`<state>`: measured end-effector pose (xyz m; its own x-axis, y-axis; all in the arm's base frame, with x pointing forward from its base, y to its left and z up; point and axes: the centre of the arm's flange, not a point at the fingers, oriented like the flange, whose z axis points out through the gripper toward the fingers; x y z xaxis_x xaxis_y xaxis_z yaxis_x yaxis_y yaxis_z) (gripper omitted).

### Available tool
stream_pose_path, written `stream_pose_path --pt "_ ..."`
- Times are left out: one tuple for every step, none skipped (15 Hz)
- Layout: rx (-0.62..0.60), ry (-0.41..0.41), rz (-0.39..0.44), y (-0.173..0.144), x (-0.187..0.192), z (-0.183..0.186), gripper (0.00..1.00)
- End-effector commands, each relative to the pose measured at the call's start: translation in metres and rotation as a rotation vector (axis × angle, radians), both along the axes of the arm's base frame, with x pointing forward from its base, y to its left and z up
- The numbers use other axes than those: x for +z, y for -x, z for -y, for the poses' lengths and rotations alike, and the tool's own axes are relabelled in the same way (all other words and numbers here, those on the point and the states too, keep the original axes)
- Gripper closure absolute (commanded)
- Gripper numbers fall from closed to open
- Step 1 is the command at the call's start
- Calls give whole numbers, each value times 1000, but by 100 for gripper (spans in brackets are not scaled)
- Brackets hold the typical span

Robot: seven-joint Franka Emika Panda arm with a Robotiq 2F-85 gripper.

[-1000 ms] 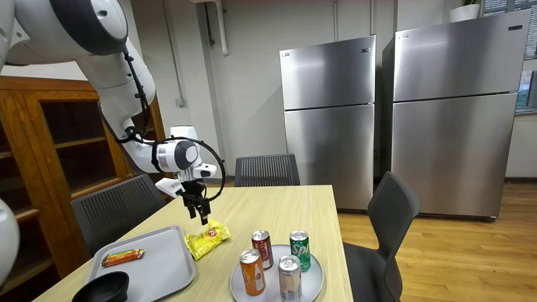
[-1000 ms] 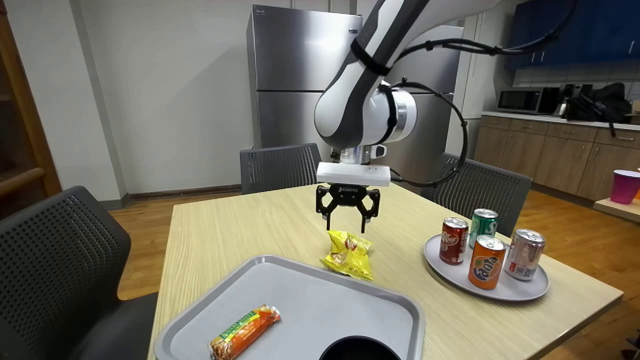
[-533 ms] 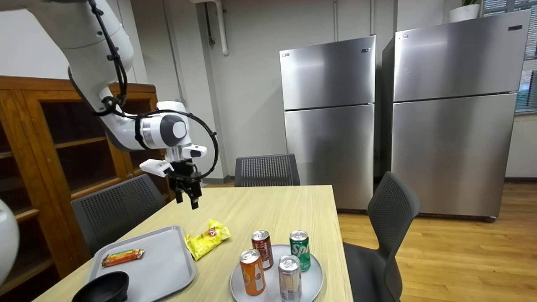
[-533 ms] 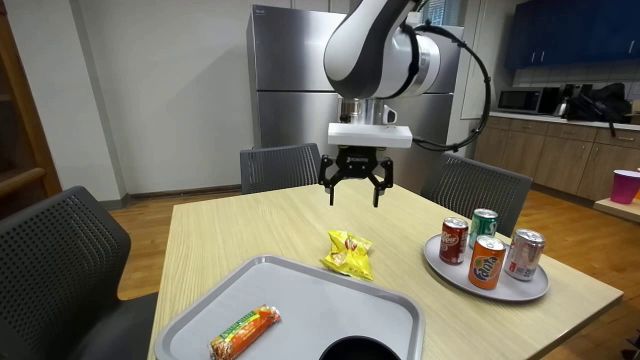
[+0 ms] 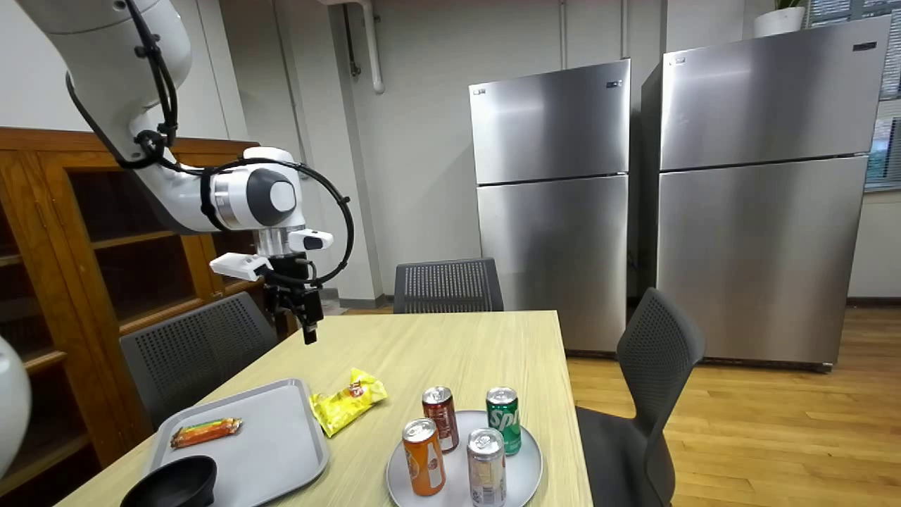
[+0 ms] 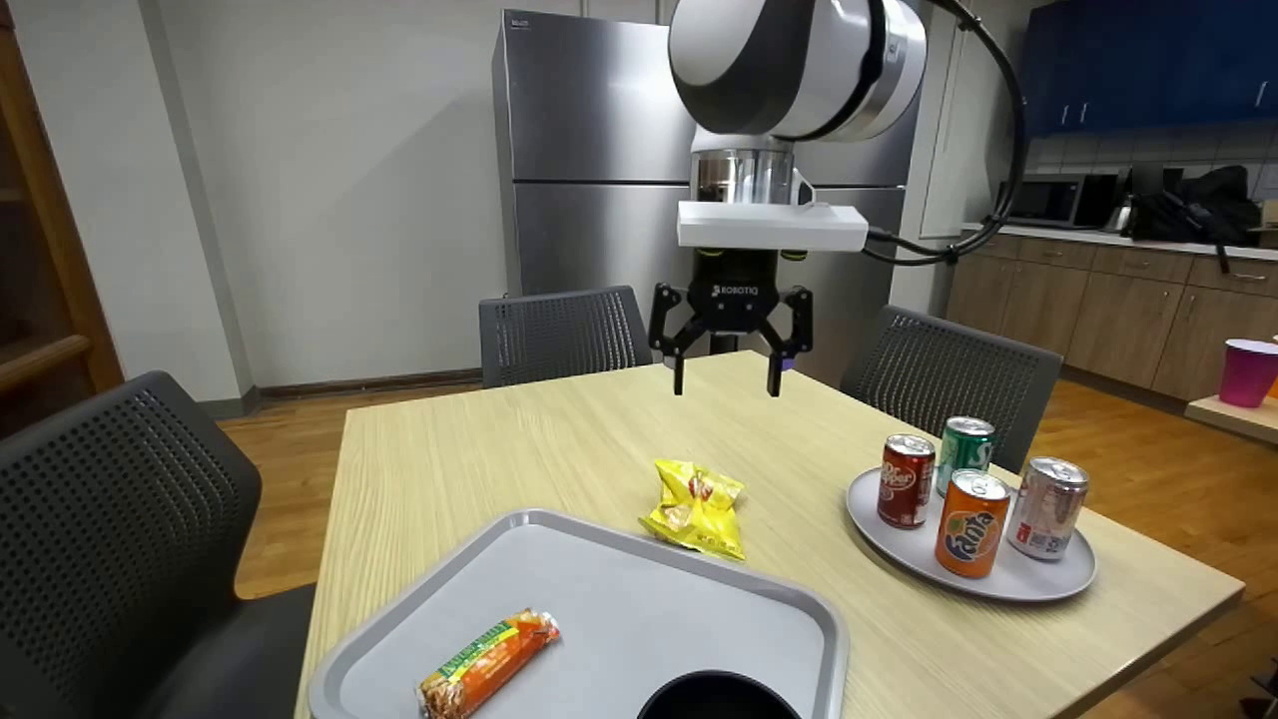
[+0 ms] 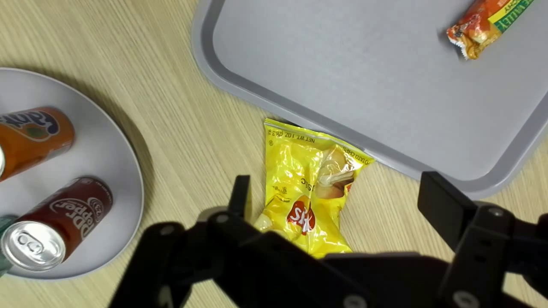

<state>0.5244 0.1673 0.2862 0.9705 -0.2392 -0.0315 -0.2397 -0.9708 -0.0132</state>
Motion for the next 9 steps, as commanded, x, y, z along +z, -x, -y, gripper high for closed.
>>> stream_pose_path --pt "0 0 -1 0 0 0 0" --pt "0 0 -1 0 0 1 0" --pt "0 0 -1 0 -1 1 0" --pt "0 0 -1 0 -1 1 0" --pt "-9 0 -2 1 -1 -4 0" --pt "-14 12 10 2 -2 -13 0" --pt "-19 12 15 4 -3 -21 0" --pt "-18 10 14 6 -6 -30 0" --pt "-18 6 10 8 -8 -39 0"
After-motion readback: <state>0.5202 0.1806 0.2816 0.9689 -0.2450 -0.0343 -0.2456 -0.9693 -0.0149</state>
